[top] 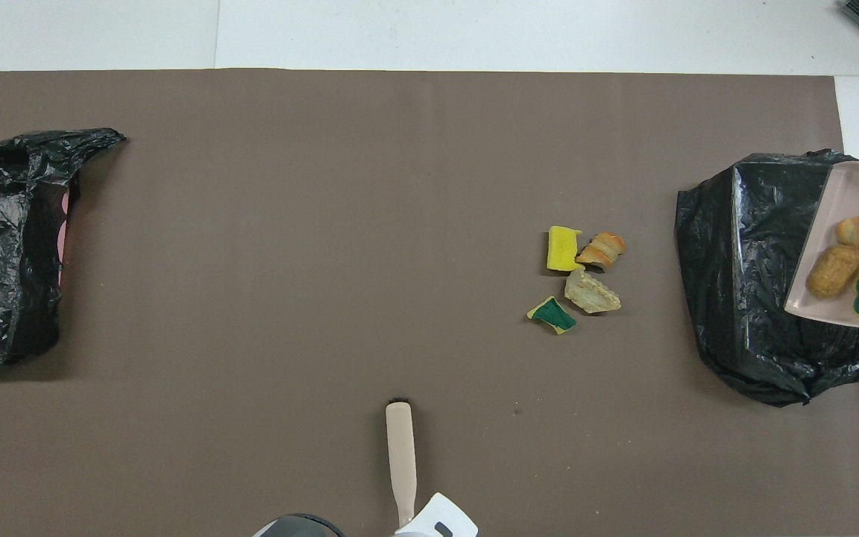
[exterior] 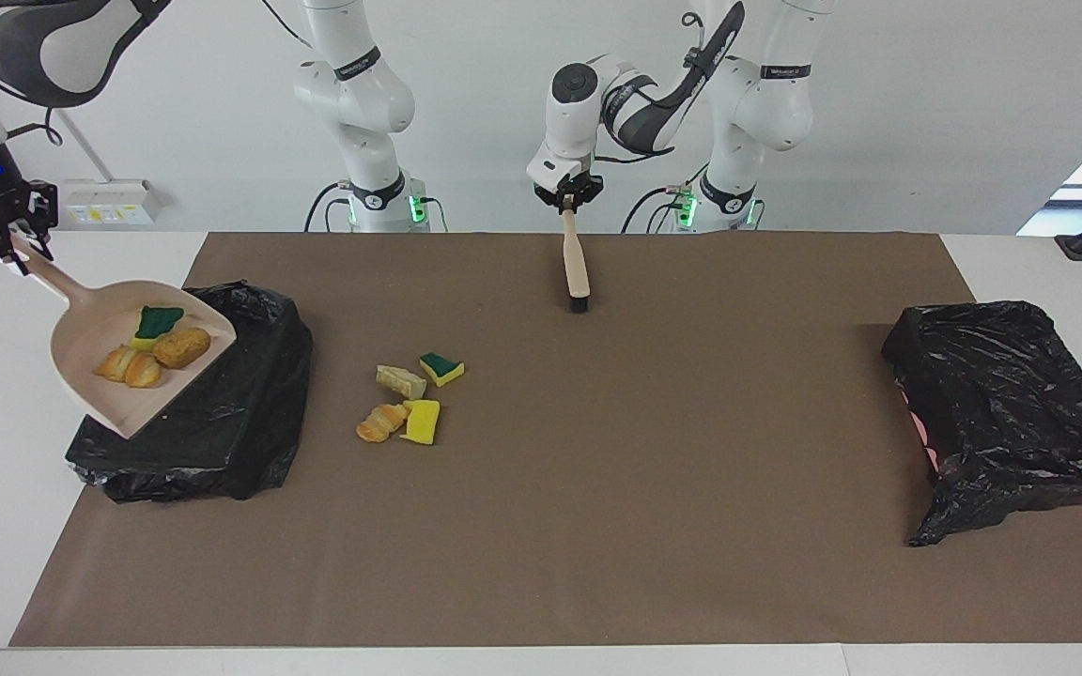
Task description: Sweep and dump trash in bin
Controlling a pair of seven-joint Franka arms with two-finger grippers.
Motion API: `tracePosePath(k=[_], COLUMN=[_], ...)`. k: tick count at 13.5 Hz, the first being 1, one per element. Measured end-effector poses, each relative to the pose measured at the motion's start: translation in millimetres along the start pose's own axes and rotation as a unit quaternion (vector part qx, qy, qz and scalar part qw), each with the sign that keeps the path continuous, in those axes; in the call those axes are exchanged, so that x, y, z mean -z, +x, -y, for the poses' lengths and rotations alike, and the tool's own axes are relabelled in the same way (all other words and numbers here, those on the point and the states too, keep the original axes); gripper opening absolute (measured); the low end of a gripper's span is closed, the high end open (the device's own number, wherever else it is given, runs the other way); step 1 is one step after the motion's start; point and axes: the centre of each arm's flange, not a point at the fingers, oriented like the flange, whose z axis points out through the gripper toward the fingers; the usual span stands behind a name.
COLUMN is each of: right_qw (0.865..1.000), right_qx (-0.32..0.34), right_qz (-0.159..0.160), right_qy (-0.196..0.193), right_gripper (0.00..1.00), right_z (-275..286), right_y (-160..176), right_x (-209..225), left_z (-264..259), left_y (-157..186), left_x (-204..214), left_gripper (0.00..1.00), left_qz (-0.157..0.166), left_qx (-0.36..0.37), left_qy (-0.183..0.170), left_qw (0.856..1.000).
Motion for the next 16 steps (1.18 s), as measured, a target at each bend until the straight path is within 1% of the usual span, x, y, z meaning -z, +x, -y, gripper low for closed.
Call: tracePosePath(k=[1,2,3,4,5,6,7,8,9,10,11,12,14,16], right_qw=[1.000,0.999,0.998,0.996,0.994,0.993,0.991,0.988,0.985,0.981,0.974,0.966,0.948,0.939], right_qx=[0.019,0.040,0.065,0.089,0.108,0.121,0.132,0.146,0.161,0.178,0.197,0.220,0.257,0.272], right_qz=[0.002,0.003,0.004,0.006,0.007,0.011,0.022,0.040,0.059,0.079,0.105,0.134,0.187,0.209], right_qy=[0.000,0.001,0.001,0.002,0.002,0.004,0.008,0.015,0.022,0.028,0.028,0.026,0.021,0.008], right_gripper=[0.33,0.33,0.33,0.33,0.33,0.33,0.33,0.33,0.33,0.33,0.33,0.33,0.33,0.33], right_z=[-0.2,-0.3,-0.3,-0.3,-0.6,-1.2,-2.2,-3.6,-5.2,-7.9,-12.5,-17.4,-26.0,-31.9], right_y=[0.5,0.8,0.8,1.0,1.9,3.8,6.8,10.5,14.5,19.8,26.7,35.4,58.5,71.8], right_x=[-0.1,-0.1,-0.1,-0.1,0.0,-0.1,-1.1,-2.3,-4.0,-5.9,-5.6,-3.6,6.4,22.0], left_z=[0.0,0.2,0.5,0.8,1.1,1.3,1.5,1.4,1.2,1.5,3.7,7.5,19.1,34.3], left_y=[0.1,0.4,1.2,2.0,2.6,3.1,3.9,6.1,12.6,25.3,44.5,65.7,117.8,181.5], left_x=[0.0,0.1,0.2,0.2,0.1,0.2,0.3,1.3,4.7,12.2,24.5,38.4,72.1,111.6], left_gripper=[0.27,0.33,0.34,0.39,0.39,0.44,0.56,0.69,0.79,0.89,0.99,0.99,1.00,1.00], left_qz=[0.000,0.000,0.000,0.001,0.001,0.001,0.001,0.001,0.000,-0.005,-0.017,-0.038,-0.092,-0.123], left_qx=[0.000,0.001,0.001,0.002,0.003,0.004,0.004,-0.002,-0.014,-0.027,-0.039,-0.052,-0.073,-0.070], left_qy=[0.000,0.000,0.000,0.000,-0.001,-0.001,-0.001,-0.002,-0.007,-0.016,-0.024,-0.023,-0.012,-0.016], left_qw=[1.000,1.000,1.000,1.000,1.000,1.000,1.000,1.000,1.000,1.000,0.999,0.998,0.993,0.990])
